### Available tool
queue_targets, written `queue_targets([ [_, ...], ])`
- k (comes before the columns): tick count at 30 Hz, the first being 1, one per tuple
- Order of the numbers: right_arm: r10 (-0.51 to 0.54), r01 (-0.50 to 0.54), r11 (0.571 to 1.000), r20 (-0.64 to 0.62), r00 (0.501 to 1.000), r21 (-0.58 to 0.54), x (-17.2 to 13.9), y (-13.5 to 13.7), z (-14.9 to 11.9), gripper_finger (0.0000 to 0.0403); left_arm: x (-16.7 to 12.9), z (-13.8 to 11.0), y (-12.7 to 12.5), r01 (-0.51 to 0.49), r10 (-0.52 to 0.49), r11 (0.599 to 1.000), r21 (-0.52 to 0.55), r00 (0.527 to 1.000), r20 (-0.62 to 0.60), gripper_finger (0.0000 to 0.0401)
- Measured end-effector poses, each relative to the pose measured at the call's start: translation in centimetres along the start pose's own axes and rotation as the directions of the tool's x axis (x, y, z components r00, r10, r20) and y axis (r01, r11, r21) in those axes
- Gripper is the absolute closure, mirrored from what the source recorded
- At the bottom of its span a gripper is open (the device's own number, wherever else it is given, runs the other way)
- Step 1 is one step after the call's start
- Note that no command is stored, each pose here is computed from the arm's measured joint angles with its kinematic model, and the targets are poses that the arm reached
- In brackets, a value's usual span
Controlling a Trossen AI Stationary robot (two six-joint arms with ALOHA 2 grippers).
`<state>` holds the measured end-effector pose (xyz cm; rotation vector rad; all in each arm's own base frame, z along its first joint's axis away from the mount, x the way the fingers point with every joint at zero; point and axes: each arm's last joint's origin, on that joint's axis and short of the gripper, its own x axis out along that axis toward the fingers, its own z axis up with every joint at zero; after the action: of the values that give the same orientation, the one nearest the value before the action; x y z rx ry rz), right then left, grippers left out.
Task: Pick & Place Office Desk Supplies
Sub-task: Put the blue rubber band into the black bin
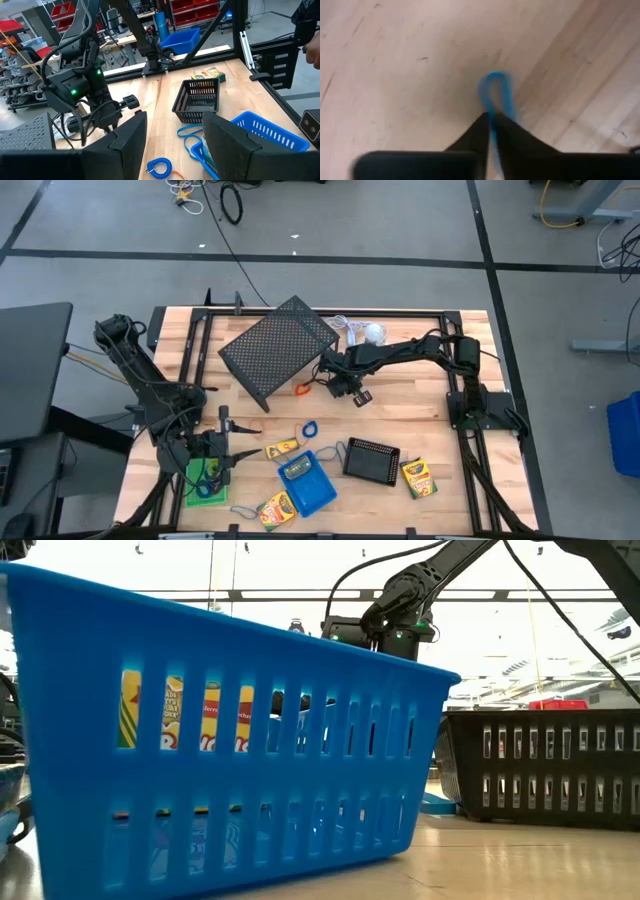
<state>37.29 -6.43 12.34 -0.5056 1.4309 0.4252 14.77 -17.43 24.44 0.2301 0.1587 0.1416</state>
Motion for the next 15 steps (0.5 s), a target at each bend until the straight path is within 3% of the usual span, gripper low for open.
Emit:
queue_targets([
  [4, 0.005, -0.005, 1.000, -0.014, 1.000, -0.016, 0.0, 0.4, 0.2, 0.0396, 0.0, 0.0, 0.0, 0.000, 0.000, 1.000, 0.000, 1.000, 0.000, 0.0200],
  [10, -0.068, 0.067, 0.997, -0.061, 0.996, -0.029, -1.0, 1.6, 1.1, 0.0401, 0.0, 0.0, 0.0, 0.000, 0.000, 1.000, 0.000, 1.000, 0.000, 0.0200],
  [15, -0.040, 0.038, 0.998, -0.041, 0.998, -0.055, -3.1, 3.8, 2.1, 0.0401, 0.0, 0.0, 0.0, 0.001, -0.001, 1.000, 0.000, 1.000, 0.000, 0.0200],
])
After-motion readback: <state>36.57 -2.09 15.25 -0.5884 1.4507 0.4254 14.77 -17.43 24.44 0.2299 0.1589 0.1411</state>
